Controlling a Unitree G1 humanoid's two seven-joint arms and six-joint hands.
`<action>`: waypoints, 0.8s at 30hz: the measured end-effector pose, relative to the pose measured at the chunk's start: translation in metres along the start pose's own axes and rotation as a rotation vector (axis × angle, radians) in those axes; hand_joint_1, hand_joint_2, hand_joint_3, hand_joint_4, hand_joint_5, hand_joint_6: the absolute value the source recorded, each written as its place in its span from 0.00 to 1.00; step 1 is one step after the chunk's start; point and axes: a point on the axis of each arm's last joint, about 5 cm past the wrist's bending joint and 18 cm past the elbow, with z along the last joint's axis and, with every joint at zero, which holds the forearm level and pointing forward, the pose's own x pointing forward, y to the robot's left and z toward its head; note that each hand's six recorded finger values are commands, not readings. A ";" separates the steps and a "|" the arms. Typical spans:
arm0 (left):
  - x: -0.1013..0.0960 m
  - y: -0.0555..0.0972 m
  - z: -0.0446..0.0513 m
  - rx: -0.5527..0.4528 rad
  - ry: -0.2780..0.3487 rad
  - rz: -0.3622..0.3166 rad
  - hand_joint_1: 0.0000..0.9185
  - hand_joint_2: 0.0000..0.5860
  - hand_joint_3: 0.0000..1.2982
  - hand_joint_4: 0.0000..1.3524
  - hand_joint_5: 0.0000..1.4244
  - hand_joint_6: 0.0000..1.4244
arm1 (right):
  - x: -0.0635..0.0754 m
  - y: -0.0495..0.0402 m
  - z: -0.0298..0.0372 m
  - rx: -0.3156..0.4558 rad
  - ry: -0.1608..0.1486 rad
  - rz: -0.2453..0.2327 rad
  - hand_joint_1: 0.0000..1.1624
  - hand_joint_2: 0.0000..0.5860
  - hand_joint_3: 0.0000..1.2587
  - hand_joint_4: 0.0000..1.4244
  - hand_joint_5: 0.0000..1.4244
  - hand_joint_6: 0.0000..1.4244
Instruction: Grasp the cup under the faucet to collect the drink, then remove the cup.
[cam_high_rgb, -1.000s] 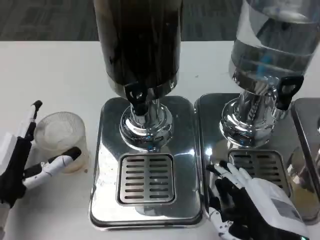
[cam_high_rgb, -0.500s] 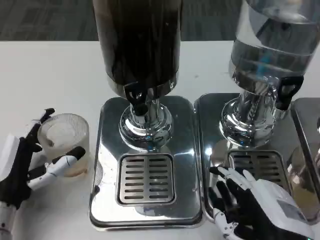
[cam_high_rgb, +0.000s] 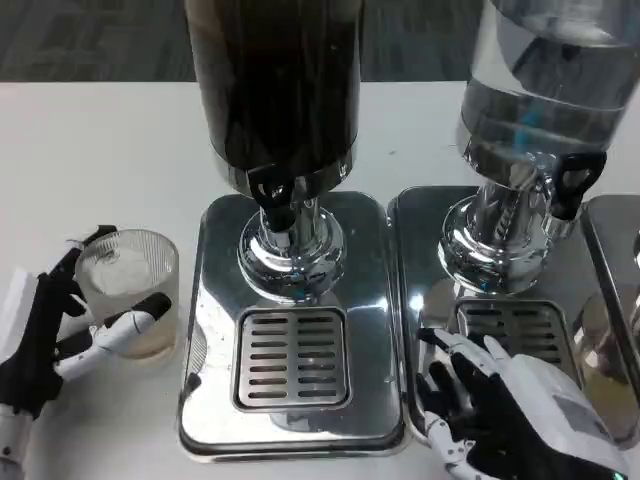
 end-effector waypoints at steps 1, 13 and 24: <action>0.000 0.000 -0.0001 0.000 0.000 0.002 0.30 0.39 0.20 0.24 0.44 0.49 | 0.000 -0.0003 0.0002 -0.001 -0.002 -0.001 0.40 1.00 0.09 0.06 0.00 0.05; -0.006 -0.001 0.0014 -0.030 -0.037 0.010 0.29 0.38 0.21 0.25 0.45 0.51 | 0.002 -0.0012 0.0011 -0.002 -0.010 -0.006 0.41 1.00 0.09 0.07 0.00 0.05; -0.009 0.001 0.0060 -0.077 -0.104 0.042 0.29 0.38 0.22 0.26 0.45 0.52 | 0.002 -0.0008 0.0010 0.000 -0.008 -0.003 0.41 1.00 0.09 0.07 0.00 0.05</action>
